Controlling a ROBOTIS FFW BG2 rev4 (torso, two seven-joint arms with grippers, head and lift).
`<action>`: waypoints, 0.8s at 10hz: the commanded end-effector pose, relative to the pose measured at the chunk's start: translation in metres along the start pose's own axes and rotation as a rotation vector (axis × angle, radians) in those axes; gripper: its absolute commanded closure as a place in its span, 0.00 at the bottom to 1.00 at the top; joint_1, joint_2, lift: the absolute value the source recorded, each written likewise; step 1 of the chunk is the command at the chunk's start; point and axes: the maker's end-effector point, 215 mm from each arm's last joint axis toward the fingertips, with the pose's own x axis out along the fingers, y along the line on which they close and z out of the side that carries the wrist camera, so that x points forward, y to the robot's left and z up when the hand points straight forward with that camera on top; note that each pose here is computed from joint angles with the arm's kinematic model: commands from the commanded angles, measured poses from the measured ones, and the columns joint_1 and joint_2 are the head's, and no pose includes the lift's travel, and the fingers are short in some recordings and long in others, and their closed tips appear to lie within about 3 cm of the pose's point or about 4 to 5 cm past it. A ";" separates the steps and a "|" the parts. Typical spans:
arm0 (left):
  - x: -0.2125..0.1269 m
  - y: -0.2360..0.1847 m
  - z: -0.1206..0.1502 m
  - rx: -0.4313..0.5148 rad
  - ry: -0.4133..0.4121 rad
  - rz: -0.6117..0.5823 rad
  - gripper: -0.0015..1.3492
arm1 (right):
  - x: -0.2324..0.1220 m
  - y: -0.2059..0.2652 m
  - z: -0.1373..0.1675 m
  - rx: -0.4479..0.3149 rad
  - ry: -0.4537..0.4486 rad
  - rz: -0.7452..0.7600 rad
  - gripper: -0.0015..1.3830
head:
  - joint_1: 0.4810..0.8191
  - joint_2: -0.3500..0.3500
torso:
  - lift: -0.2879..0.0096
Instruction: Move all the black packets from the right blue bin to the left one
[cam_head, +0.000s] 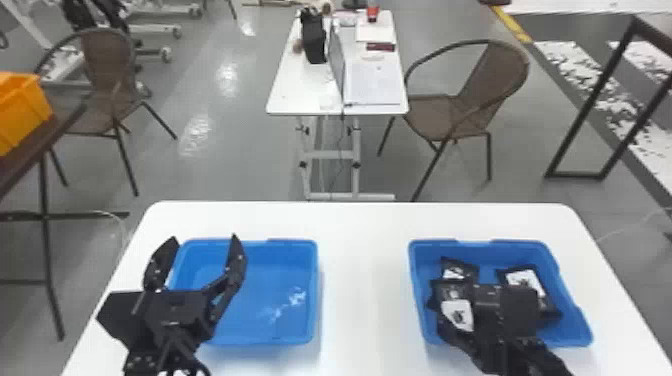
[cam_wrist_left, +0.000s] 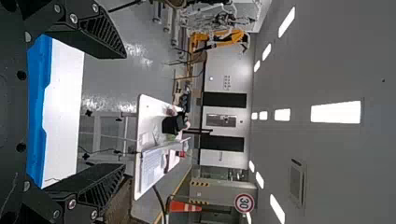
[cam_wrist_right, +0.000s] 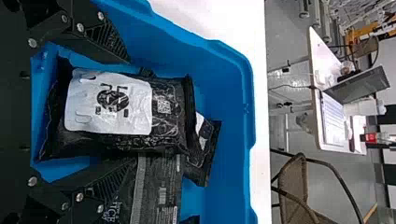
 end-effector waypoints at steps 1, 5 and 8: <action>0.001 -0.001 -0.001 -0.004 0.001 0.000 0.16 | 0.002 0.002 0.000 -0.024 0.019 -0.002 0.42 | 0.63 0.53 | 0.97; 0.000 -0.001 -0.002 -0.009 0.004 0.001 0.16 | -0.002 0.009 0.010 -0.002 -0.011 0.005 0.85 | 0.63 0.54 | 0.97; 0.000 0.001 0.000 -0.006 -0.004 0.003 0.16 | -0.022 0.010 0.047 -0.025 -0.103 0.007 0.85 | 0.63 0.55 | 0.97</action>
